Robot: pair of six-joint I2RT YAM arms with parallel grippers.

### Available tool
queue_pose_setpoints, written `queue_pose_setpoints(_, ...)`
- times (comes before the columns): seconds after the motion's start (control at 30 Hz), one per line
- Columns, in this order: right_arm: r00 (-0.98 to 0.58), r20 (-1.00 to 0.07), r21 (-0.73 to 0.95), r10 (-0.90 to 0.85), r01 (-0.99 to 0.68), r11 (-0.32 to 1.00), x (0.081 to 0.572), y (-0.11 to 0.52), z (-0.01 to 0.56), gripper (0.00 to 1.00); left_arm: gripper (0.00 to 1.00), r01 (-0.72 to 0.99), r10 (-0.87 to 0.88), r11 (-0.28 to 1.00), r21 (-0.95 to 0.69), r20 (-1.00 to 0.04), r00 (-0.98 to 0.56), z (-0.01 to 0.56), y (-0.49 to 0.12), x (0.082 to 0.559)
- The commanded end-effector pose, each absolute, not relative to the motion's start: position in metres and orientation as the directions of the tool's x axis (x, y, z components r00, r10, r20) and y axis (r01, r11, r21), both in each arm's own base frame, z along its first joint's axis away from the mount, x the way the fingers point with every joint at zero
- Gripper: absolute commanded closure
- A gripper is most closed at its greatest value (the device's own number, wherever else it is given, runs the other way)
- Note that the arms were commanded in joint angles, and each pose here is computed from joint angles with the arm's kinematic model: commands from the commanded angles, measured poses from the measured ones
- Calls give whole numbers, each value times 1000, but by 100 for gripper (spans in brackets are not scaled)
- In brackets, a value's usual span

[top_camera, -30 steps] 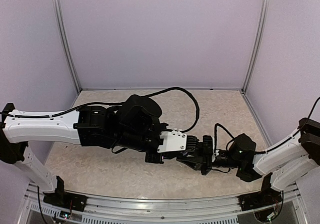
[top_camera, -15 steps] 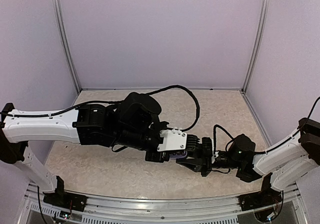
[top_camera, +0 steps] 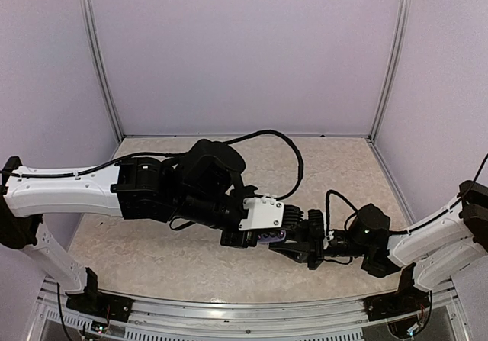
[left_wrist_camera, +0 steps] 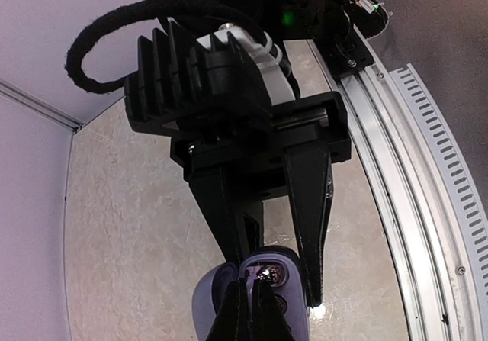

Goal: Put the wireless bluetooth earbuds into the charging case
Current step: Adjust the right earbud in the right side groove of the charging case.

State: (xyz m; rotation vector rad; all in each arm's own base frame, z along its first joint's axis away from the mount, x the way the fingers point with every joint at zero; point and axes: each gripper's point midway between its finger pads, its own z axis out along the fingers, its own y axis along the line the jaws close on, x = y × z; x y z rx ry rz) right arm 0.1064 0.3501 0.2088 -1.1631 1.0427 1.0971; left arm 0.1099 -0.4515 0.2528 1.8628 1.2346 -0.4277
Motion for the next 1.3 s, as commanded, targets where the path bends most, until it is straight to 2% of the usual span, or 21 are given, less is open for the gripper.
queue_pose_setpoints(0.0,197,-964,-188,178,-980,67,102,352,239,100,100,887,636,-191,420,-635,438,226,-449,106)
queue_pose_setpoints(0.43,203,-958,-188,204,-978,88,103,347,250,100,100,857,723,-280,433,-492,485,177,-444,98)
queue_pose_setpoints(0.6,218,-952,-205,213,-976,79,100,346,254,100,100,853,736,-273,444,-475,483,170,-443,101)
queue_pose_setpoints(0.77,233,-948,-226,219,-973,56,95,346,257,100,100,846,765,-205,492,-458,452,169,-447,118)
queue_pose_setpoints(0.97,241,-946,-234,217,-971,58,95,345,257,100,99,874,750,-211,439,-500,432,168,-450,114)
queue_pose_setpoints(1.17,230,-951,-221,208,-973,66,97,346,252,100,87,867,692,-169,469,-569,443,200,-450,115)
queue_pose_setpoints(1.27,219,-956,-208,197,-975,74,99,346,247,100,85,853,663,-137,503,-594,456,223,-448,118)
